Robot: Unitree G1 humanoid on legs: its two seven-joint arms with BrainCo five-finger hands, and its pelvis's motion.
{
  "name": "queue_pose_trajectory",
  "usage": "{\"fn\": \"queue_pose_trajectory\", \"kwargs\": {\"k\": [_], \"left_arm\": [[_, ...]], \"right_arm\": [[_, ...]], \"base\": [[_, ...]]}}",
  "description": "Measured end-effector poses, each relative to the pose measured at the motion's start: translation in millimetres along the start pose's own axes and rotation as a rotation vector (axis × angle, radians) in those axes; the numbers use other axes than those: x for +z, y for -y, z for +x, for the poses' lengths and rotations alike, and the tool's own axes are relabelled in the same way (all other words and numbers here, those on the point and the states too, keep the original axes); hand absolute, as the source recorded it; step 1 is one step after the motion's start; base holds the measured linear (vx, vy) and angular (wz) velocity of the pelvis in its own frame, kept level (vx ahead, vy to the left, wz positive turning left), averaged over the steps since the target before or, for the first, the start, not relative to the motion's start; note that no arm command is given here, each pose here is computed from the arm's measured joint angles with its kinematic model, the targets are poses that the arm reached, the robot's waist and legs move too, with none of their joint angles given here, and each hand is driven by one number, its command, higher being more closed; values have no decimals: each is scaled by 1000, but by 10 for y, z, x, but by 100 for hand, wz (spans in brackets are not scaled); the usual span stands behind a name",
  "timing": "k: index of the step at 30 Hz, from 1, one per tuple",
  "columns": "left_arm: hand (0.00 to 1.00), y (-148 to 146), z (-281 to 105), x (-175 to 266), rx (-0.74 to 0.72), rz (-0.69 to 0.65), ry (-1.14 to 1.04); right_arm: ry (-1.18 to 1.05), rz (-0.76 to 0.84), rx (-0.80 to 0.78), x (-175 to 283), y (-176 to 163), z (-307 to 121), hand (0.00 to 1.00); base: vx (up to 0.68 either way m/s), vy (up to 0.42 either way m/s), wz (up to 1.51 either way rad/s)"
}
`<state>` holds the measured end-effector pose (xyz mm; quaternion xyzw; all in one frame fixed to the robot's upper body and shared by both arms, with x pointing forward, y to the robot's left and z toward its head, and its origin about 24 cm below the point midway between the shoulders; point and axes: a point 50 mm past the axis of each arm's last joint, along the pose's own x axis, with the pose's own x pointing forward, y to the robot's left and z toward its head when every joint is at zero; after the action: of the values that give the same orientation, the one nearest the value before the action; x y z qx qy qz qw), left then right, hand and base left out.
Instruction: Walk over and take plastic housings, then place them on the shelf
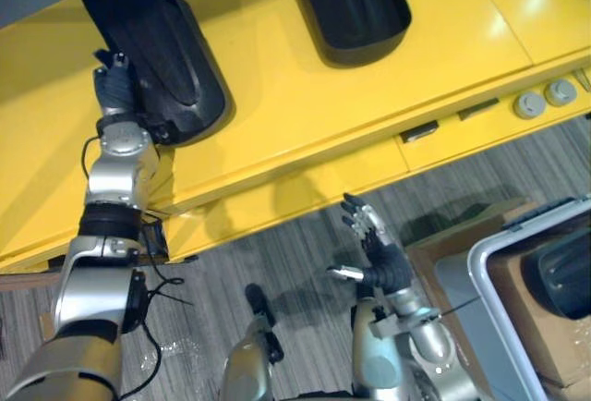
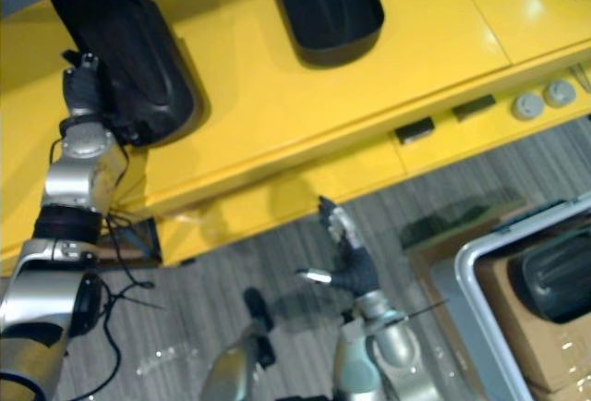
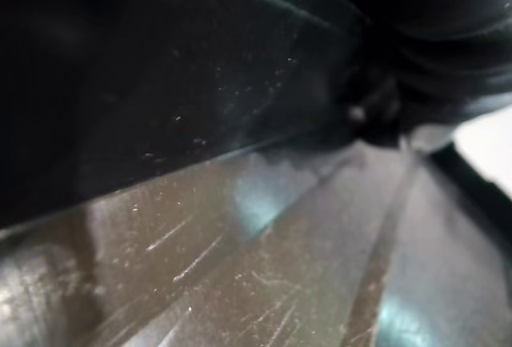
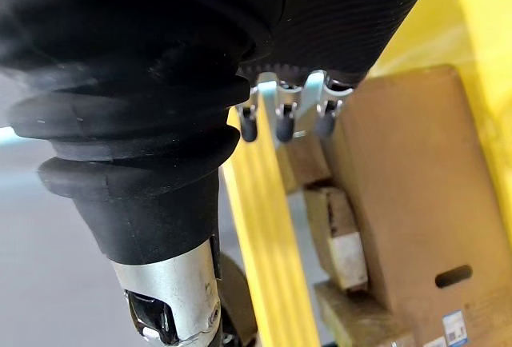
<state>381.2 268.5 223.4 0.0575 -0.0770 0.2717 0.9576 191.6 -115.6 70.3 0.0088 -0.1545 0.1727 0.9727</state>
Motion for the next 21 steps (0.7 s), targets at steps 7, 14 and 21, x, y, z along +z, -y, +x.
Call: {"fn": "queue_pose_trajectory", "kwargs": {"k": [7,14,21], "left_arm": [[0,37,14,18,-40,10,-23],[0,61,19,33,-36,-23,-34],[0,63,19,32,54,-86,-51]], "right_arm": [[2,-2,18,16,-19,-10,0],[22,14,18,63,-35,-4,0],[8,41,-3,44,-50,-29,0]], "base": [[7,-7,-4],[22,-8,2],[7,-2,1]]}}
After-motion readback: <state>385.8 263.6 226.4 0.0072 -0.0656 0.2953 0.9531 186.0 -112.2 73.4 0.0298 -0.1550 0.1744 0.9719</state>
